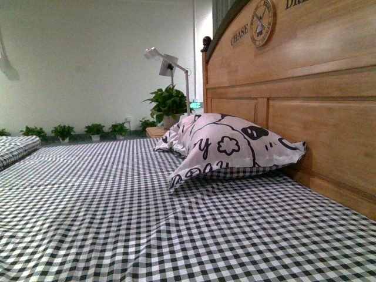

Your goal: Clean up trash

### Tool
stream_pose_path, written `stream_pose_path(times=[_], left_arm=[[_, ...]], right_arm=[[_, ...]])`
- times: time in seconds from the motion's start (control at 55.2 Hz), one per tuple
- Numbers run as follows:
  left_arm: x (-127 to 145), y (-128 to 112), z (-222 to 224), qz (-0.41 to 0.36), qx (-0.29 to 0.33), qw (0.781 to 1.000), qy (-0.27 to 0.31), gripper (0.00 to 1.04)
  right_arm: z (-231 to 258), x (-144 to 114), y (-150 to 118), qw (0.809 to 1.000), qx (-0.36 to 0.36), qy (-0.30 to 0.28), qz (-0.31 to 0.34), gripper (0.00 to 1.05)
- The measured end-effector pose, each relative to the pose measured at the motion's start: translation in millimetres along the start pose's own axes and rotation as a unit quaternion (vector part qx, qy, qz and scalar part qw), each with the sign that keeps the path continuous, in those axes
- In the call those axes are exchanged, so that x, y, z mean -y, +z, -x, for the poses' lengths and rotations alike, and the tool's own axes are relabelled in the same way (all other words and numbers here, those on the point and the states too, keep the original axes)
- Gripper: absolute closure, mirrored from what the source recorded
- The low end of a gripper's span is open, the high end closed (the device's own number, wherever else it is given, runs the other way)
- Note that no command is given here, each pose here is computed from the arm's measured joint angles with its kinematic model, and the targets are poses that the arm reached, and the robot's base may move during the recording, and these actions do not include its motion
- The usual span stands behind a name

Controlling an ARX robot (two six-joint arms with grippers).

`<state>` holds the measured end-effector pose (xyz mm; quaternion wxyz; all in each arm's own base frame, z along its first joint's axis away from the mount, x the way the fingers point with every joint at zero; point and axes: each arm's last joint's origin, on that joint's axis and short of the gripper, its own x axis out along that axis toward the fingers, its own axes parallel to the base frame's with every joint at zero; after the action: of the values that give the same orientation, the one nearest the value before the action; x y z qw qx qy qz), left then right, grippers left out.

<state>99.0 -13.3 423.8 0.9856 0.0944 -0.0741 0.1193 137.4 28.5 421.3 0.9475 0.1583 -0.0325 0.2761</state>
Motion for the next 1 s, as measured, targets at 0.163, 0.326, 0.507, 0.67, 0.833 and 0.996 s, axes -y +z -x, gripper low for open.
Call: stream_pose_path(times=[0.163,0.326,0.507,0.67,0.833,0.996], left_arm=[[5.7,-3.5,1.1,0.006,-0.003,1.000,-0.005,0.79],[11.0,-4.9,2.4,0.014,-0.003,1.000,-0.010,0.79],[11.4,-4.3,2.8,0.024,-0.002,1.000,-0.009,0.79],[11.3,-4.3,2.8,0.024,-0.002,1.000,-0.008,0.79],[11.3,-4.3,2.8,0.024,-0.002,1.000,-0.008,0.79],[11.3,-4.3,2.8,0.024,-0.002,1.000,-0.008,0.79]], right_arm=[[8.0,-1.7,3.7,1.000,0.016,-0.011,-0.004,0.86],[12.4,-3.3,1.5,1.000,0.022,-0.021,-0.003,0.86],[14.1,-5.1,-2.9,0.999,0.023,-0.042,0.005,0.86],[14.8,-5.9,-2.8,0.999,0.024,-0.041,0.009,0.86],[14.8,-5.9,-2.8,0.999,0.024,-0.041,0.009,0.86],[14.8,-5.9,-2.8,0.999,0.024,-0.041,0.009,0.86]])
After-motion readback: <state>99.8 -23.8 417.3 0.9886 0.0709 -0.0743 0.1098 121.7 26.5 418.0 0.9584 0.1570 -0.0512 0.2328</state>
